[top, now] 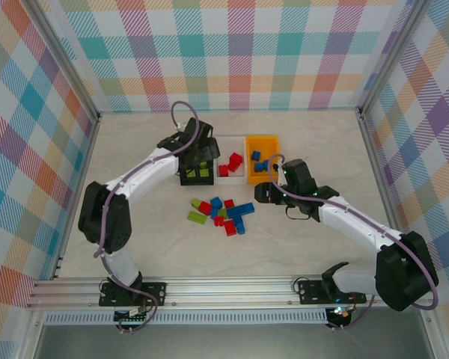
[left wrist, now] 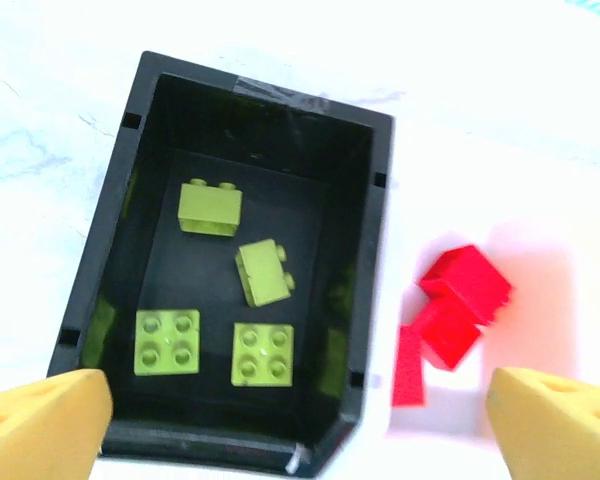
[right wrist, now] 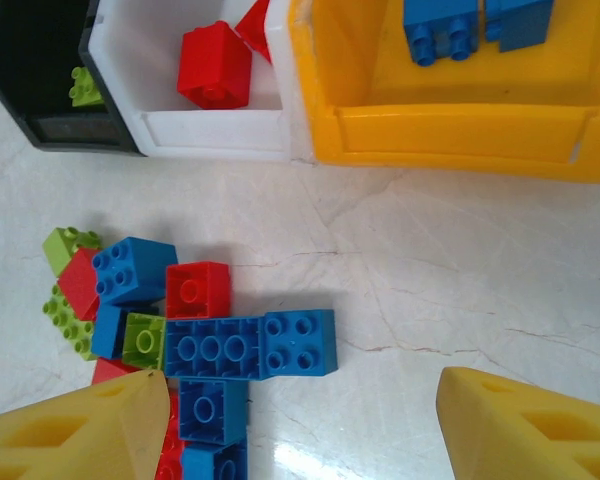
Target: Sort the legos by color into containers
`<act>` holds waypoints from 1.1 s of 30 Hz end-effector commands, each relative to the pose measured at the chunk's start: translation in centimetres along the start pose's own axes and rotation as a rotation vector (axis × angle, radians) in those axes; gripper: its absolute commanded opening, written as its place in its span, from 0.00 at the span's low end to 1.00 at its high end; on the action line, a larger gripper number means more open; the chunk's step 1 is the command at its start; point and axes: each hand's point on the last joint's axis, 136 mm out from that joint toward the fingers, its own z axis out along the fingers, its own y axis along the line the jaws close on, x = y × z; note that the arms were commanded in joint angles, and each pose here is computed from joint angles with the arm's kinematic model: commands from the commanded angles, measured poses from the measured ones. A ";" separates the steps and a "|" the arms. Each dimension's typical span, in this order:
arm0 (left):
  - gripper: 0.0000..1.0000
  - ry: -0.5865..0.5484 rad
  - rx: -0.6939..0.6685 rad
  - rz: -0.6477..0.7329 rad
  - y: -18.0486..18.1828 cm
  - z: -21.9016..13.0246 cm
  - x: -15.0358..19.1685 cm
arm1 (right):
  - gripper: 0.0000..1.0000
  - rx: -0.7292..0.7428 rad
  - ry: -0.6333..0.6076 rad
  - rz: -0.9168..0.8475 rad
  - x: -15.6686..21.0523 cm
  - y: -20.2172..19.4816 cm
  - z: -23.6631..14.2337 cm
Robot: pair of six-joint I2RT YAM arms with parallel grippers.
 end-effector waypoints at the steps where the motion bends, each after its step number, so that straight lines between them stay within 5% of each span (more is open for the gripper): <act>1: 1.00 -0.028 0.079 -0.009 -0.9 -3.0 0.4 | 0.70 -0.089 -0.008 -0.015 -0.5 1.8 -0.1; 8: 1.00 -0.039 0.159 -0.023 0.7 -7.6 4.4 | 0.70 -0.128 0.055 -0.127 0.3 4.8 1.3; 19: 1.00 0.064 0.085 -0.149 9.3 -7.5 14.4 | 0.70 -0.124 0.176 -0.290 2.9 9.1 6.5; 28: 1.00 0.002 0.058 -0.162 11.9 -9.8 14.3 | 0.61 -0.009 0.211 -0.315 3.7 8.2 7.1; 33: 1.00 0.013 0.034 -0.151 12.2 -9.7 14.5 | 0.62 0.011 0.271 -0.262 7.4 5.7 5.1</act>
